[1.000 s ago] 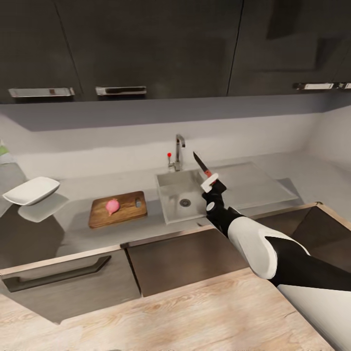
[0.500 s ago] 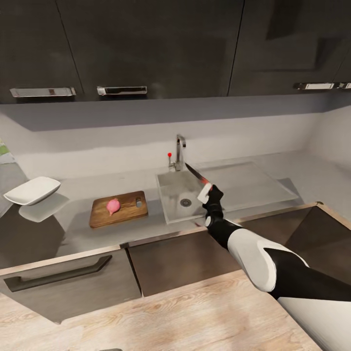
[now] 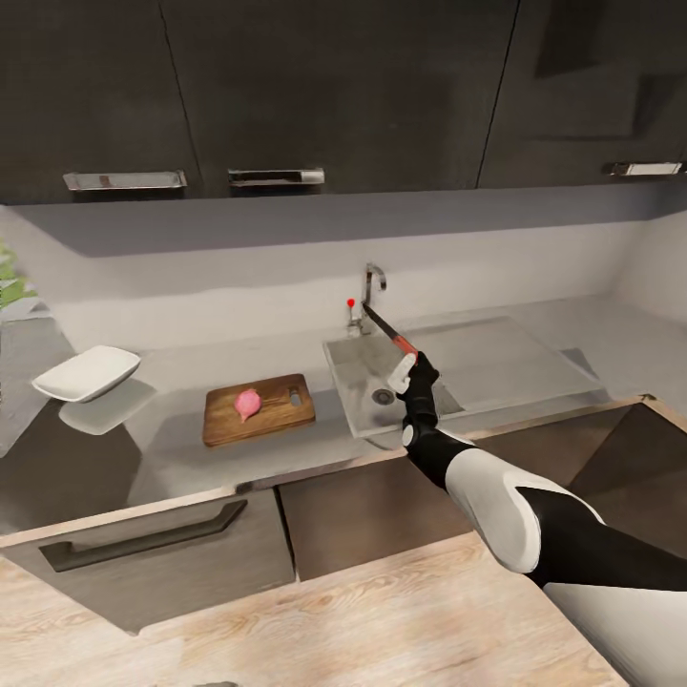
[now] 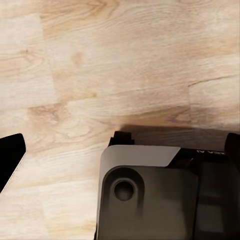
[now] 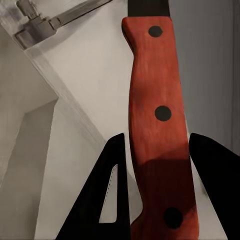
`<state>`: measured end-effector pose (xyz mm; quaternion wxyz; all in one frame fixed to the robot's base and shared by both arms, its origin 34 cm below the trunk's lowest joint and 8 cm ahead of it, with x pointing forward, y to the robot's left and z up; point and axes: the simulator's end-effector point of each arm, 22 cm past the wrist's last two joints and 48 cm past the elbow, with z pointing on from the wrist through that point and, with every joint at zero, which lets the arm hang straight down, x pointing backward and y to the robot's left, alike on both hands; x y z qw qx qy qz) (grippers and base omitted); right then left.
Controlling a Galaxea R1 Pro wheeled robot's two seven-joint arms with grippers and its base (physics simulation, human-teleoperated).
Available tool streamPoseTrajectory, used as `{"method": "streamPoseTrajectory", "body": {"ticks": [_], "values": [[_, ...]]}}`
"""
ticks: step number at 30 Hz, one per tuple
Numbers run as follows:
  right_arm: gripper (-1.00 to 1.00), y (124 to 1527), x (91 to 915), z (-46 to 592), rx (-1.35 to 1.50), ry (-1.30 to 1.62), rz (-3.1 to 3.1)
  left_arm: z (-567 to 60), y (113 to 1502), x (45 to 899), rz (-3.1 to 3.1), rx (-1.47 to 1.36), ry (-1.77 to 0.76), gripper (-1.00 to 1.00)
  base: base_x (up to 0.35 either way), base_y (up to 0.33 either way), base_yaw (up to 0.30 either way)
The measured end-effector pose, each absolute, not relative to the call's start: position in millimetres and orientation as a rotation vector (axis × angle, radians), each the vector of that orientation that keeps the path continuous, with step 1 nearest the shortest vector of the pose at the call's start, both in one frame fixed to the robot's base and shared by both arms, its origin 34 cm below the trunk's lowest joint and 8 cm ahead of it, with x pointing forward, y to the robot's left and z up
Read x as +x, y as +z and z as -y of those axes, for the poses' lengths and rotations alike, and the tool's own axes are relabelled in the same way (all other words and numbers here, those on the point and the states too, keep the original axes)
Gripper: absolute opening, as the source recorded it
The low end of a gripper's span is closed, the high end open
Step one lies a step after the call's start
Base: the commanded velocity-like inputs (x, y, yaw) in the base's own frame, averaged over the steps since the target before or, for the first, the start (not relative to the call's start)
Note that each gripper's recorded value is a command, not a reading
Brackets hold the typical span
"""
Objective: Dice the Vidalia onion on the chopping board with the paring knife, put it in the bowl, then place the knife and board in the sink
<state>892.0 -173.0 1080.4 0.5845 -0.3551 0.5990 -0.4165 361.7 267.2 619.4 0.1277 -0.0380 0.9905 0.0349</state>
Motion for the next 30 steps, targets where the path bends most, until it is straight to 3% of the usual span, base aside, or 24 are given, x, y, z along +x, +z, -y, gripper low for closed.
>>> {"method": "streamPoseTrajectory", "body": {"ticks": [15,30], "values": [[-1.00,1081.0,892.1,165.7,-0.829,-0.932,-1.381,-268.8,619.4,361.6,-2.882,-0.111,0.106,1.00,-0.038,0.272,0.000],[-1.00,1069.7,893.0,164.0,-0.837,-0.919,-1.390,-268.8,615.7,355.7,-2.897,-0.111,0.107,1.00,-0.014,0.026,0.098]]}}
